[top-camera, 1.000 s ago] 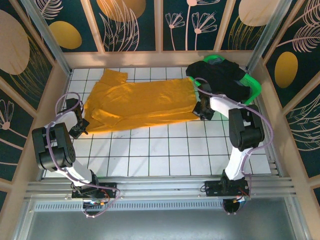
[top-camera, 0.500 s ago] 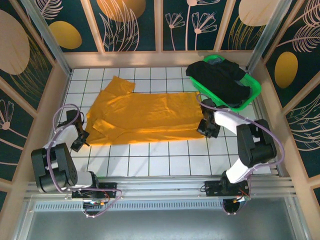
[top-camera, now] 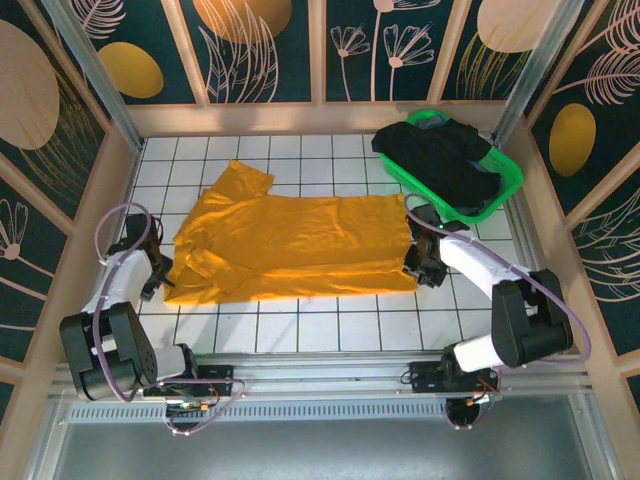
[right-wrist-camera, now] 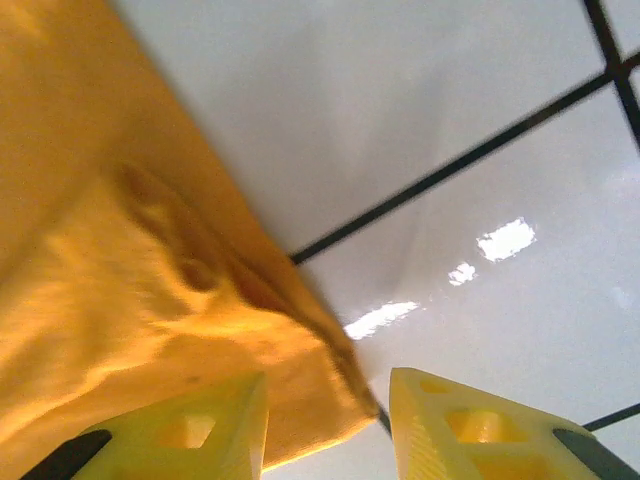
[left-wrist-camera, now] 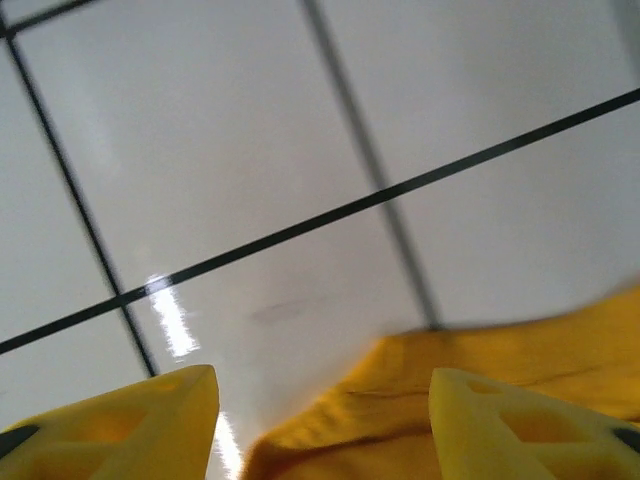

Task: Fold and stack the t-shirts

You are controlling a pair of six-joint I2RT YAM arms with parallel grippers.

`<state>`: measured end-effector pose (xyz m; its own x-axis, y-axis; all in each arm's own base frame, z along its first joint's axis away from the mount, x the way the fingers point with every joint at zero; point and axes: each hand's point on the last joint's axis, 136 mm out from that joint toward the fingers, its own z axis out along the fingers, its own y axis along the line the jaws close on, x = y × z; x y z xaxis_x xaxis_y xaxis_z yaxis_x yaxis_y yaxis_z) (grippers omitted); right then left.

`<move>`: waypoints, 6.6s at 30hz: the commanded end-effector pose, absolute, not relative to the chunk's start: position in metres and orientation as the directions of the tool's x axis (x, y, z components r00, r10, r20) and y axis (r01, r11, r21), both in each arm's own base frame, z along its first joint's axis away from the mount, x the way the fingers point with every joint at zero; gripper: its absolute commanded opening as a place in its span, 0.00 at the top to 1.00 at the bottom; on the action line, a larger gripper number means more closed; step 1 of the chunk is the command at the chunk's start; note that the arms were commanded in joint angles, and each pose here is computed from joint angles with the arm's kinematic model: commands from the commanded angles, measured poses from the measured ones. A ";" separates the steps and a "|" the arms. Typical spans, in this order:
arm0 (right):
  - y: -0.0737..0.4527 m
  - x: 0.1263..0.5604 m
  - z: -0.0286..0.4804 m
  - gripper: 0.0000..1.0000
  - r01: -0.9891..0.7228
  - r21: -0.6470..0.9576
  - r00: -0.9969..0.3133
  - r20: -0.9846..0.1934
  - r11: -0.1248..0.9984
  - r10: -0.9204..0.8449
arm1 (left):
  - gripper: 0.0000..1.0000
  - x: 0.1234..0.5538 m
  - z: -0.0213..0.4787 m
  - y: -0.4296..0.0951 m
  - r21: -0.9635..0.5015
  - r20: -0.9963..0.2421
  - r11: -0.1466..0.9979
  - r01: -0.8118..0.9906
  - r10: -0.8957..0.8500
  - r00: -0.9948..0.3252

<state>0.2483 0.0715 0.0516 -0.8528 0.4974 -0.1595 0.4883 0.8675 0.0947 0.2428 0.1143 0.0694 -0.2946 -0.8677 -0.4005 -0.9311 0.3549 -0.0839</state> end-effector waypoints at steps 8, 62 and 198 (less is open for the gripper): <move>0.100 0.278 0.067 0.72 0.493 0.269 -0.818 -0.181 0.828 0.546 | 0.52 0.281 0.076 0.005 -0.354 -0.134 0.448 -0.821 -0.893 -0.429; 0.106 0.307 0.038 0.86 0.635 0.252 -0.740 -0.071 0.730 0.668 | 0.56 0.226 0.027 -0.052 -0.335 0.110 0.442 -0.832 -0.859 -0.500; 0.205 0.357 0.133 0.63 0.095 0.662 -0.874 -0.302 0.743 0.380 | 0.67 0.388 0.014 -0.088 -0.054 -0.194 0.943 -0.328 -0.332 -0.923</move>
<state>0.3533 0.1960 0.1263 -0.8701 0.3937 -0.2966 0.1233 0.7565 0.6423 0.3895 -0.0950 0.0211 -0.9096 -0.3644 -0.1997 -0.3476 0.9306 -0.1146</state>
